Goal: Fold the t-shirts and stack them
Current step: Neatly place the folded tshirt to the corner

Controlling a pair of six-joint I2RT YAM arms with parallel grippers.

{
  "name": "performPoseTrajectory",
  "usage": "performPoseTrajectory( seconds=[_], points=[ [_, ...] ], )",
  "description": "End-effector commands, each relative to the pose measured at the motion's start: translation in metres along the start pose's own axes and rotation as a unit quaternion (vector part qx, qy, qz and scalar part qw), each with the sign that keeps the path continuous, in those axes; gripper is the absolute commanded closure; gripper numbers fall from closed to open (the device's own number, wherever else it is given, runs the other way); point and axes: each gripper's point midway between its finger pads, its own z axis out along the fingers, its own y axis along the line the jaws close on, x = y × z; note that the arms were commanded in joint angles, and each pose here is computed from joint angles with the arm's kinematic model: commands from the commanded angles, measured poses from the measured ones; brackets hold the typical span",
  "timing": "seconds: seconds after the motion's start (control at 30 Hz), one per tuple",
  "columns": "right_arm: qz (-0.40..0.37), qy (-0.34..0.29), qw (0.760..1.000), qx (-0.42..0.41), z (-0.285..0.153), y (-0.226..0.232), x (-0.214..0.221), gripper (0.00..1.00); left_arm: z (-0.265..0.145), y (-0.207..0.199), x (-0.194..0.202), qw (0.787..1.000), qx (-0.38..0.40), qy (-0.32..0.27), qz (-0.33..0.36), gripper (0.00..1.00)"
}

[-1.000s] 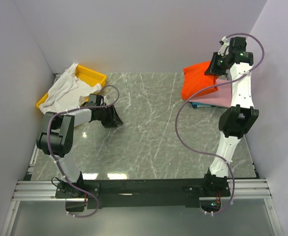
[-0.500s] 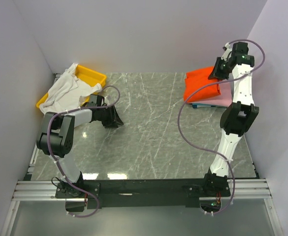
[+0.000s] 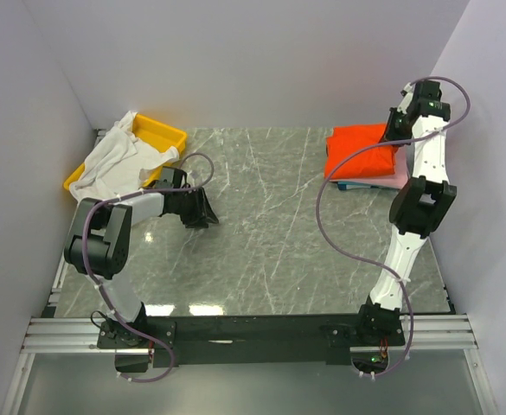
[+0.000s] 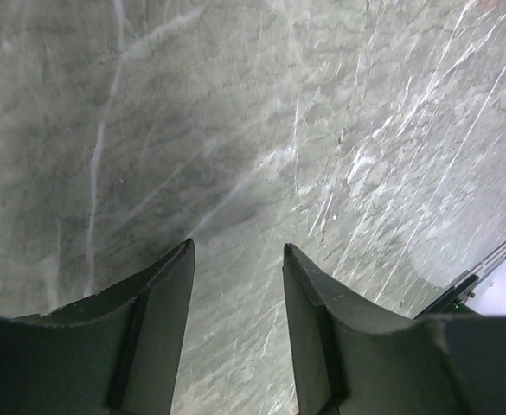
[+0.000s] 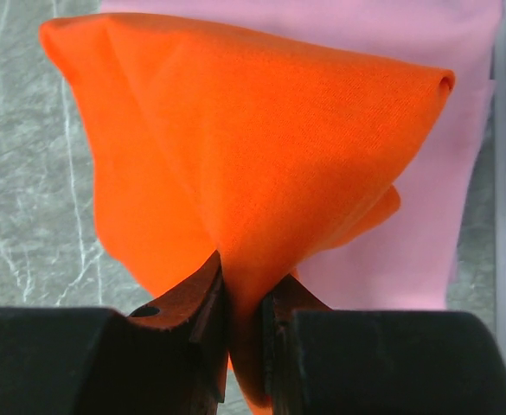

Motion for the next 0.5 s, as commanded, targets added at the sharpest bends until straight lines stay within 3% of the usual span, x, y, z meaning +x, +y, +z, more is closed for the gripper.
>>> performPoseTrajectory(
  seconds=[0.0,0.43,0.47],
  points=[
    [-0.015,-0.049,0.998,0.034,-0.010,-0.021,-0.027,1.00,-0.010,-0.012,-0.004,1.000,0.002,-0.014,0.012,0.49],
    [-0.006,-0.041,0.994,0.099,0.002,-0.059,-0.022,1.00,-0.017,-0.026,-0.005,0.999,0.006,-0.025,0.025,0.49],
    [-0.003,-0.045,0.993,0.105,0.002,-0.061,-0.024,0.92,-0.018,-0.027,-0.005,0.999,0.006,-0.025,0.025,0.48]
  ],
)
